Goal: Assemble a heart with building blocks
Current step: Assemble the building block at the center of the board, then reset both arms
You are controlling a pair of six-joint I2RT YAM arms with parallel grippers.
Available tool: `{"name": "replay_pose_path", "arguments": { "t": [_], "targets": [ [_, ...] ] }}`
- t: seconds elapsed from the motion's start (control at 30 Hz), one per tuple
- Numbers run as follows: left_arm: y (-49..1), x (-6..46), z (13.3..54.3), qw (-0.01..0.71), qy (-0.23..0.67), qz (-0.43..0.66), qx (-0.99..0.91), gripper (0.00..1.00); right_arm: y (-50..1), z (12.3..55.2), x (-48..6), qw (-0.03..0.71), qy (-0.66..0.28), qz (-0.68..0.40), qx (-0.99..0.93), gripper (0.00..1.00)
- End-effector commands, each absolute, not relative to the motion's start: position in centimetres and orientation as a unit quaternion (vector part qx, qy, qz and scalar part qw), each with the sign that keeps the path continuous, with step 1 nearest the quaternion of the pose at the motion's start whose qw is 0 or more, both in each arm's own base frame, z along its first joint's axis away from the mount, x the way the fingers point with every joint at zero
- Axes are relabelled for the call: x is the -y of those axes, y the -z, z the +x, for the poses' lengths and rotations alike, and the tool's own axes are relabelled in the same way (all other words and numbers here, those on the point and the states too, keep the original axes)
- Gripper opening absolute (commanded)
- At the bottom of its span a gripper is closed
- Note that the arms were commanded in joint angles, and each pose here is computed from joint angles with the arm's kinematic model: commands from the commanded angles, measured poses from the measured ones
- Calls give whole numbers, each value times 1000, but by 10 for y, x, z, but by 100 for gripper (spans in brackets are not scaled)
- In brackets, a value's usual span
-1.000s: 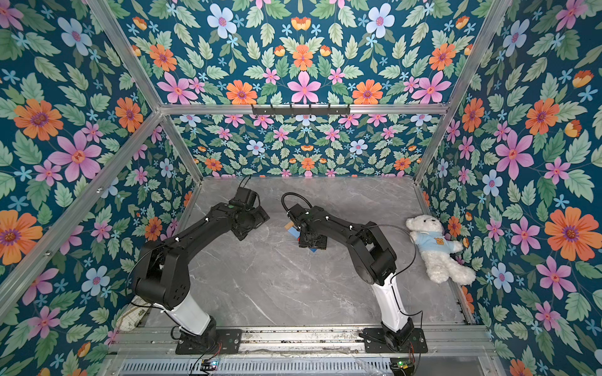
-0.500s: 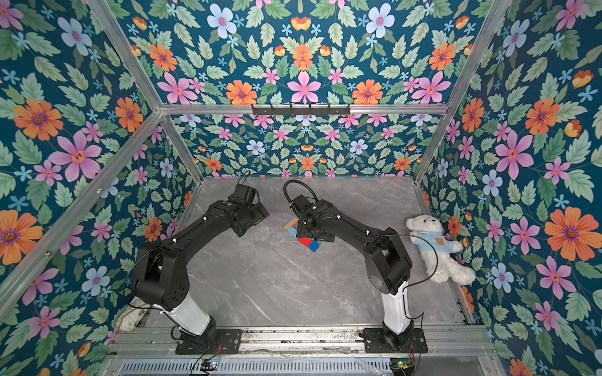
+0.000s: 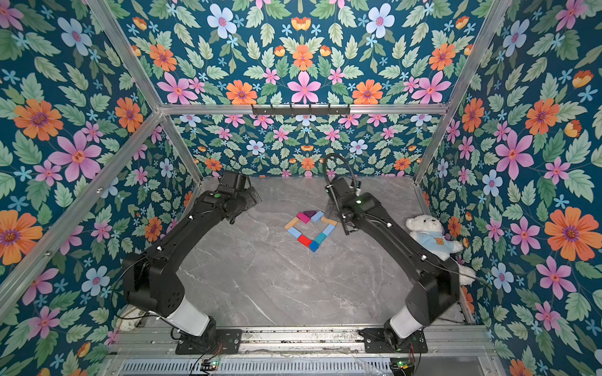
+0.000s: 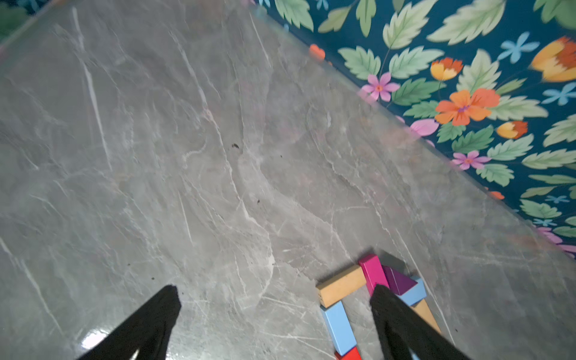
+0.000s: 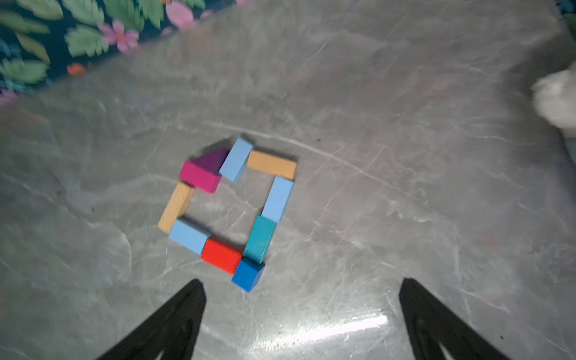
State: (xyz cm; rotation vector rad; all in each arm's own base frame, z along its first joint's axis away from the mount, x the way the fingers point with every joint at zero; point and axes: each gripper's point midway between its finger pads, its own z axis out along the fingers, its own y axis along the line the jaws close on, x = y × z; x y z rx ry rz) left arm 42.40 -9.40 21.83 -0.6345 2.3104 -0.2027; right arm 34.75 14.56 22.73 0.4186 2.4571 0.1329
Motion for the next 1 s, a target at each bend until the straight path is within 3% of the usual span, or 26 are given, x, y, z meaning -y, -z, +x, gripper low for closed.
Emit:
{"name": "replay_pose_path", "arguments": {
  "t": [0.0, 0.1, 0.2, 0.3, 0.4, 0.63, 0.97],
  "targets": [
    [-243, 66, 426, 416, 65, -251, -872, 99, -247, 347, -93, 392, -65, 219, -891, 99],
    [-251, 27, 412, 453, 31, -283, -845, 99, -246, 321, -22, 469, -86, 306, -824, 99],
    [-240, -19, 390, 481, -69, -307, -818, 100, -237, 292, 27, 556, -53, 333, -759, 99],
    [-216, -29, 384, 496, -142, -215, -829, 96, -225, 273, 45, 618, -12, 315, -720, 99],
    [-187, -59, 367, 484, -225, -200, -822, 96, -198, 278, 47, 621, 47, 258, -738, 99],
    [-123, -79, 357, 511, -183, -189, -818, 91, -144, 309, 32, 579, 88, 162, -794, 99],
    [-100, -68, 406, 541, -119, -137, -821, 91, -127, 328, 28, 611, 64, 122, -779, 99]
  ]
}}
